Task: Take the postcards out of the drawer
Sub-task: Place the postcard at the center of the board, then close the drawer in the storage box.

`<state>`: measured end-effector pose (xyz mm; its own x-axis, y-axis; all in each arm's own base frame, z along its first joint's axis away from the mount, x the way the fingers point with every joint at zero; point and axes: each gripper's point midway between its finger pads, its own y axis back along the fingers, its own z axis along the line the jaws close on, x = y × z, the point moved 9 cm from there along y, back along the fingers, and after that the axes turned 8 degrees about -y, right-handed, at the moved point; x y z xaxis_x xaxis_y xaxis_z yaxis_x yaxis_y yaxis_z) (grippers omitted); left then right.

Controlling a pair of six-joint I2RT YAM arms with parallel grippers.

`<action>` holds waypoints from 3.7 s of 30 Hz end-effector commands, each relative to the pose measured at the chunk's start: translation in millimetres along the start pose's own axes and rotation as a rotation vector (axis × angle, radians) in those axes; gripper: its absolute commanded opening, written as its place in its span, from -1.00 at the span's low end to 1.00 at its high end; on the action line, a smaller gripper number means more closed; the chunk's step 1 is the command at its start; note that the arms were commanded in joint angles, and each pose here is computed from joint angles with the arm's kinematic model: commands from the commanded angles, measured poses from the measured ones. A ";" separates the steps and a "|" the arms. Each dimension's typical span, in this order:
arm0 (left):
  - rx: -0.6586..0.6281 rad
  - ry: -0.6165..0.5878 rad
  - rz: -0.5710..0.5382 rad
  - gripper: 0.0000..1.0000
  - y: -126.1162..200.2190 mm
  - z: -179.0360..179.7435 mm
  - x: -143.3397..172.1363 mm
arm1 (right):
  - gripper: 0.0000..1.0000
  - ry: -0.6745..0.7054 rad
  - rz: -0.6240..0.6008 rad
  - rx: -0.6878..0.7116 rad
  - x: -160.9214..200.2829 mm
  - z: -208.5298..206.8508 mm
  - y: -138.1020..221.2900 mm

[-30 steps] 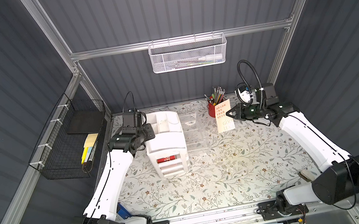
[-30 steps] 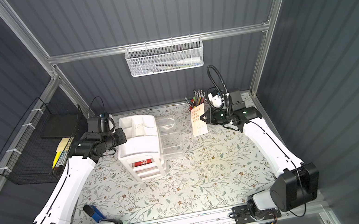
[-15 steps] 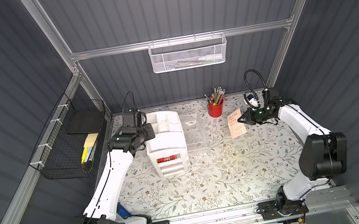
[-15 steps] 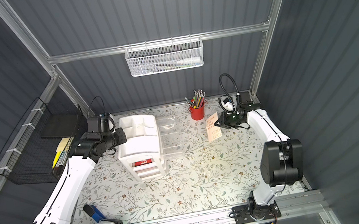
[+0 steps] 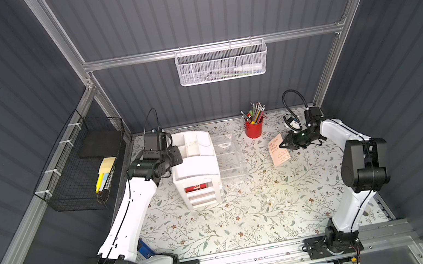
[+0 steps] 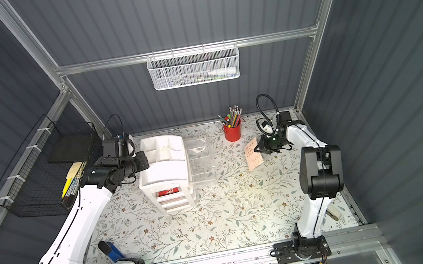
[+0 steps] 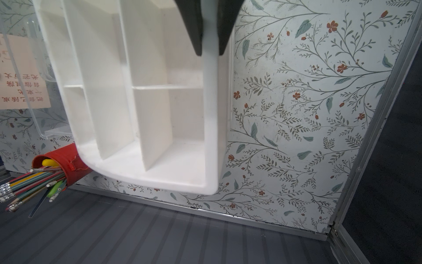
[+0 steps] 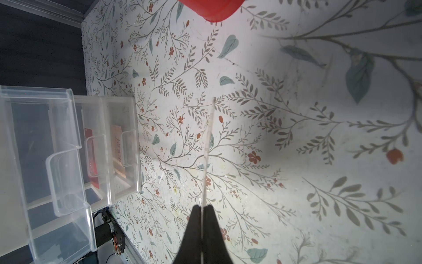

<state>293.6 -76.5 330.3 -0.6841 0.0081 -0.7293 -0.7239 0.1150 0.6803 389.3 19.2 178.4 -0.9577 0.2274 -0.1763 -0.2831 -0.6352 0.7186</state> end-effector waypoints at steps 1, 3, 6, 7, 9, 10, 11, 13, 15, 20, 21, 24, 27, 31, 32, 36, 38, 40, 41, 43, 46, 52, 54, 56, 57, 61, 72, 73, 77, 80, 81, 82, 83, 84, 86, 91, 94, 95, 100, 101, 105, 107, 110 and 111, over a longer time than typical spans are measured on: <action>0.020 -0.041 0.021 -1.00 5.2 -1.2 8.0 | -0.99 0.012 -0.003 0.002 -6.4 -7.0 -5.8; 0.017 -0.040 0.021 -1.00 5.7 -0.8 8.5 | -0.99 -0.003 0.003 0.006 -7.7 -13.3 -10.6; 0.013 -0.039 0.022 -1.00 6.2 -0.4 8.9 | -0.98 -0.020 0.016 0.015 -8.0 -20.5 -18.6; 0.014 -0.038 0.021 -1.00 6.8 -0.4 8.9 | -0.98 -0.024 0.019 0.015 -8.3 -22.9 -20.6; 0.012 -0.037 0.022 -1.00 7.2 -0.1 9.6 | -0.96 -0.037 0.028 0.025 -8.1 -27.5 -25.0; 0.010 -0.037 0.022 -1.00 7.5 0.2 9.9 | -0.94 -0.041 0.032 0.030 -7.8 -29.2 -26.5; 0.010 -0.037 0.022 -1.00 7.9 0.3 10.1 | -0.91 -0.047 0.037 0.037 -7.4 -31.7 -28.9; 0.005 -0.037 0.022 -1.00 8.6 0.8 10.7 | -0.81 -0.058 0.042 0.050 -6.8 -35.3 -31.1; 0.004 -0.037 0.020 -1.00 10.0 1.1 11.0 | -0.73 -0.063 0.046 0.053 -6.2 -37.1 -32.9; 0.003 -0.037 0.023 -1.00 11.1 1.6 12.7 | -0.63 -0.084 0.054 0.075 -4.7 -43.6 -35.5; 0.002 -0.037 0.023 -1.00 11.2 1.7 12.8 | -0.61 -0.085 0.056 0.076 -4.2 -43.9 -36.0; 0.002 -0.036 0.022 -1.00 11.6 1.8 13.2 | -0.59 -0.096 0.058 0.084 -3.1 -46.7 -37.1; 0.003 -0.034 0.025 -1.00 11.7 1.8 13.7 | -0.56 -0.103 0.056 0.090 -2.9 -48.0 -36.2; 0.007 -0.037 0.026 -1.00 11.6 1.4 13.8 | -0.55 -0.112 0.052 0.096 -3.4 -50.7 -34.7; 0.009 -0.040 0.025 -1.00 11.7 1.2 13.5 | -0.55 -0.114 0.051 0.098 -3.4 -51.0 -34.3; 0.001 -0.044 0.027 -1.00 11.2 1.9 13.9 | -0.53 -0.126 0.054 0.115 -3.2 -54.8 -35.1; 0.005 -0.044 0.027 -1.00 11.1 1.6 13.9 | -0.53 -0.129 0.055 0.117 -2.9 -55.4 -35.3; 0.005 -0.044 0.025 -1.00 12.0 1.6 13.4 | -0.53 -0.134 0.055 0.113 -2.5 -56.1 -35.5; 0.005 -0.044 0.025 -1.00 11.9 1.6 13.5 | -0.52 -0.135 0.052 0.117 -3.2 -56.5 -35.0; 0.005 -0.044 0.025 -1.00 12.5 1.8 14.0 | -0.48 -0.143 0.051 0.126 -3.0 -58.4 -34.3; 0.001 -0.048 0.025 -1.00 13.9 2.4 14.5 | -0.45 -0.153 0.046 0.129 -3.2 -60.7 -33.0; -0.003 -0.050 0.026 -1.00 16.0 3.1 15.8 | -0.44 -0.164 0.033 0.130 -4.6 -62.7 -29.0; -0.002 -0.050 0.027 -1.00 16.0 3.2 16.6 | -0.43 -0.166 0.029 0.132 -4.7 -63.2 -27.8; 0.000 -0.050 0.027 -1.00 16.2 3.0 16.6 | -0.44 -0.164 0.024 0.129 -5.4 -63.0 -26.5; 0.002 -0.050 0.030 -1.00 15.5 2.8 17.3 | -0.43 -0.165 0.022 0.132 -5.5 -62.9 -25.6; 0.004 -0.047 0.030 -1.00 15.8 2.7 17.5 | -0.43 -0.171 0.012 0.134 -6.0 -63.2 -22.0; 0.003 -0.044 0.035 -1.00 14.2 2.6 17.7 | -0.41 -0.170 -0.043 0.143 -9.0 -49.1 -1.4; 0.005 -0.043 0.035 -1.00 14.6 2.5 17.5 | -0.41 -0.166 -0.052 0.140 -8.8 -45.4 2.6; 0.002 -0.041 0.026 -1.00 16.8 2.9 16.4 | -0.43 -0.151 -0.104 0.120 -5.6 -28.5 19.8; -0.005 -0.044 0.030 -1.00 18.4 3.2 14.9 | -0.47 -0.149 -0.140 0.088 -1.6 -14.4 32.8; -0.007 -0.045 0.033 -1.00 19.6 3.4 14.7 | -0.48 -0.148 -0.152 0.077 0.2 -9.6 37.4; -0.006 -0.045 0.033 -1.00 19.8 3.4 14.7 | -0.49 -0.153 -0.160 0.068 3.3 -6.9 39.8; -0.003 -0.046 0.032 -1.00 20.1 3.2 15.0 | -0.51 -0.151 -0.171 0.059 5.2 -3.4 42.7; 0.000 -0.046 0.030 -1.00 19.8 3.0 15.2 | -0.52 -0.146 -0.179 0.051 8.2 1.5 44.5; 0.009 -0.048 0.030 -1.00 18.6 2.2 15.5 | -0.54 -0.131 -0.192 0.031 13.6 11.2 46.4; 0.029 -0.058 0.033 -1.00 10.7 -0.6 13.4 | -0.63 -0.064 -0.215 -0.021 29.8 43.5 45.0; 0.023 -0.066 0.032 -1.00 7.1 -0.4 13.7 | -0.67 -0.010 -0.220 -0.049 39.6 64.8 41.6; 0.021 -0.069 0.032 -1.00 6.5 -0.3 13.5 | -0.70 0.008 -0.221 -0.057 42.3 71.5 40.4; 0.049 -0.067 0.030 -1.00 5.1 -2.4 15.1 | -0.78 0.073 -0.215 -0.087 54.1 99.5 31.1; 0.048 -0.070 0.032 -1.00 5.3 -2.3 15.3 | -0.79 0.093 -0.223 -0.101 54.0 104.7 29.4; 0.040 -0.074 0.024 -1.00 10.3 -0.9 16.1 | -0.81 0.121 -0.200 -0.106 59.7 119.8 16.8; 0.045 -0.072 0.019 -1.00 11.2 -1.0 16.7 | -0.83 0.132 -0.191 -0.113 61.8 126.1 10.8; 0.056 -0.068 0.018 -1.00 11.7 -1.6 18.4 | -0.87 0.148 -0.180 -0.120 63.8 134.1 1.5; 0.054 -0.067 0.016 -1.00 12.0 -1.1 19.4 | -0.88 0.154 -0.175 -0.122 64.3 136.9 -1.3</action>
<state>280.9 -75.1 328.3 -0.6754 0.0304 -0.7368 -0.7273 0.1376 0.6724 330.1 127.8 260.8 -0.8908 0.2269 -0.3938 -0.4333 -0.6851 0.5855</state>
